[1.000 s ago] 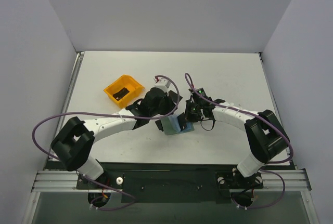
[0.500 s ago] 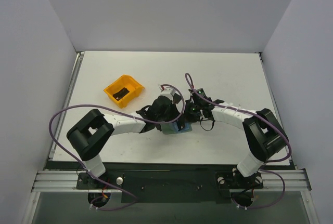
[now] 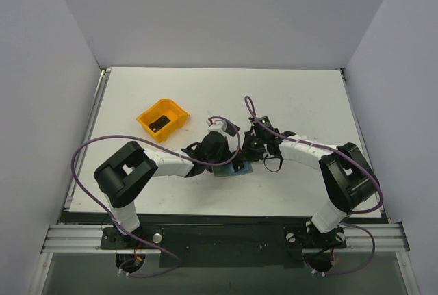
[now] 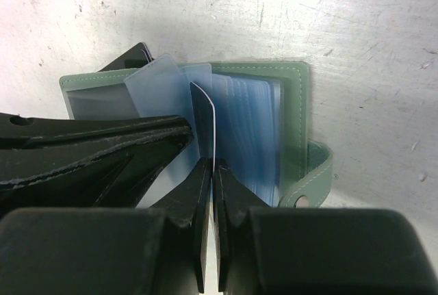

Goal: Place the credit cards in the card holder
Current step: Open the card holder at the center of the board.

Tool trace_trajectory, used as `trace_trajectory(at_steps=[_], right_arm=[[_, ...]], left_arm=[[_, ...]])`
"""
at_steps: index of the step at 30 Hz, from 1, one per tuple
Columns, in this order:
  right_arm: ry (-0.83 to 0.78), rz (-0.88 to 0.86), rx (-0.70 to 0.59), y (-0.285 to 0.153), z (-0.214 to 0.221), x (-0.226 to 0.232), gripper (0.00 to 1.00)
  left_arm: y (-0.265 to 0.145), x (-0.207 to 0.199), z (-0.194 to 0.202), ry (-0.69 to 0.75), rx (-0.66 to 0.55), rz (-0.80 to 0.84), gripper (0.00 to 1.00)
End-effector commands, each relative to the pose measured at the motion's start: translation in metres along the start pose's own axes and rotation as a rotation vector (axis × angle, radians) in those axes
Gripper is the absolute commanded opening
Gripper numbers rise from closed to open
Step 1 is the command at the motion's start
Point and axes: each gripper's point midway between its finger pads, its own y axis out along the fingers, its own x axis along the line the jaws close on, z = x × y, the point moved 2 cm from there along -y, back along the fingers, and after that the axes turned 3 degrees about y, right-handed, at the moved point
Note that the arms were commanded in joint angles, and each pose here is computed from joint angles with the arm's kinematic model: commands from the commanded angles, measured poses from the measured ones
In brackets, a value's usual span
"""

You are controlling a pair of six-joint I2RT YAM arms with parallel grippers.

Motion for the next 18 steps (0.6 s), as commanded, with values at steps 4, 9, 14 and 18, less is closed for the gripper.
trace_trajectory(at_steps=[4, 9, 14, 18], right_arm=[[0.017, 0.097, 0.080, 0.001, 0.026, -0.028, 0.00], [0.019, 0.082, 0.051, -0.007, 0.021, -0.027, 0.00], [0.017, 0.093, 0.022, -0.014, 0.014, -0.031, 0.00], [0.020, 0.116, 0.021, -0.016, 0.014, -0.039, 0.00]], left_arm=[[0.006, 0.019, 0.018, 0.006, 0.038, -0.071, 0.00], [0.001, 0.030, 0.028, 0.008, 0.057, -0.104, 0.00], [-0.006, 0.041, 0.036, 0.005, 0.069, -0.129, 0.00], [-0.009, 0.046, 0.042, 0.002, 0.078, -0.139, 0.00]])
